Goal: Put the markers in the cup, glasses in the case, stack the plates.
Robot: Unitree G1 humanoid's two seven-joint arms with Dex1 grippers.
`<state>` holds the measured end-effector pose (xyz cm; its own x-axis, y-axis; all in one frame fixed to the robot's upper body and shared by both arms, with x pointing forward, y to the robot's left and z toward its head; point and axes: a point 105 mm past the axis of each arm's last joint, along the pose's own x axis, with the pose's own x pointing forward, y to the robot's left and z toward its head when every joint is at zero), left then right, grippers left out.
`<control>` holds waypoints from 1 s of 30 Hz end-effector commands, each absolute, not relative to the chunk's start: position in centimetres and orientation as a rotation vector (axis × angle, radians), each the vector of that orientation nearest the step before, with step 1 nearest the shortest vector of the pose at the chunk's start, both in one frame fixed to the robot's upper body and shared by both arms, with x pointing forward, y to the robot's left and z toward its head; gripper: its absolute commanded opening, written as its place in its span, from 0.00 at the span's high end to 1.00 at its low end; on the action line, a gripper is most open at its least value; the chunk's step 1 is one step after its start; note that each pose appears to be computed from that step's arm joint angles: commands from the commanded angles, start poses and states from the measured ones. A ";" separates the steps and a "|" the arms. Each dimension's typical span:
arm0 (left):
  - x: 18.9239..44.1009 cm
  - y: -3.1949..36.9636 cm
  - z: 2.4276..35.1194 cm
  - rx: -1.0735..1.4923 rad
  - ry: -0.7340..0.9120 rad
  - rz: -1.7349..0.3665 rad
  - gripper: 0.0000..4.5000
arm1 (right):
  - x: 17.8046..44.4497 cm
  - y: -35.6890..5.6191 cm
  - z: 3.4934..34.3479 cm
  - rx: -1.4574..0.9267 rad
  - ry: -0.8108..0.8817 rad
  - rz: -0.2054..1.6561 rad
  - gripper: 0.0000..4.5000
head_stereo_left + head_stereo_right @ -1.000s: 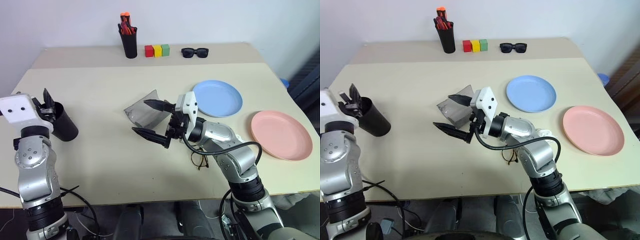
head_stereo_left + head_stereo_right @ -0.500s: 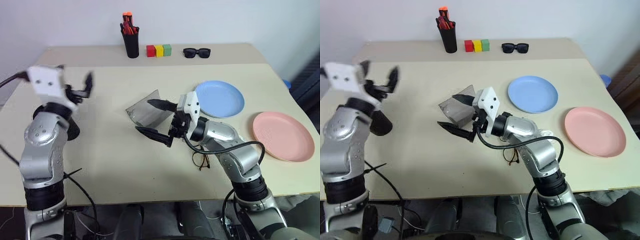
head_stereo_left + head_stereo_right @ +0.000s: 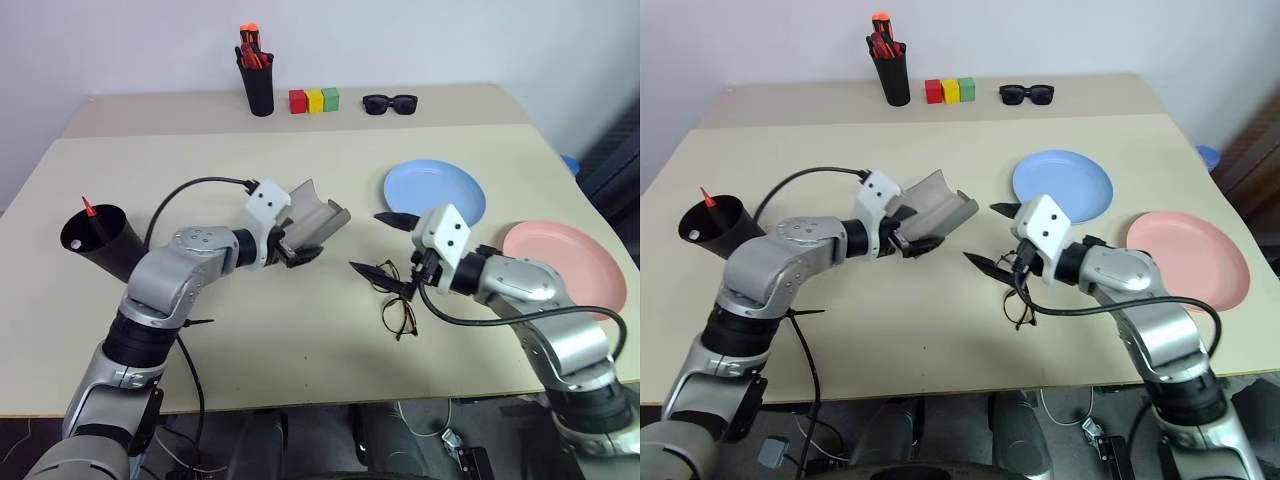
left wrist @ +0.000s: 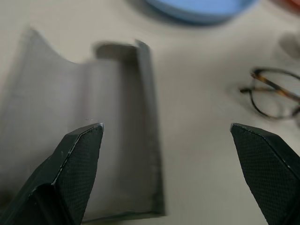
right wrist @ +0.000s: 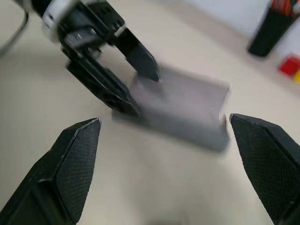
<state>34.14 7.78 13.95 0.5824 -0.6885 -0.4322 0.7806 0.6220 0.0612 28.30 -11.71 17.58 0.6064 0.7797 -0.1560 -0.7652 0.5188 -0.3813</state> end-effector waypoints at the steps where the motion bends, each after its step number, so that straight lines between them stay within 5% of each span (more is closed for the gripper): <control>1: 34.8 6.9 12.6 0.313 0.436 -0.877 0.01 | 27.3 -12.8 18.6 -0.496 -0.062 0.886 0.00; 2: 35.2 6.8 12.3 0.314 0.442 -0.867 0.01 | 27.2 -13.0 18.5 -0.499 -0.055 0.878 0.00; 4: 35.6 6.6 12.0 0.315 0.444 -0.854 0.19 | 27.0 -13.2 18.2 -0.502 -0.047 0.867 0.00; 11: 35.8 5.9 12.6 0.282 0.384 -0.882 0.99 | 26.6 -13.4 17.6 -0.501 -0.024 0.850 0.00; 20: 32.7 7.5 14.9 0.700 0.060 -1.209 0.99 | 26.4 -13.9 16.9 -0.494 0.019 0.845 0.00; 30: 31.4 9.7 13.6 0.787 0.120 -1.420 0.99 | 26.1 -14.7 15.7 -0.323 0.173 0.797 0.00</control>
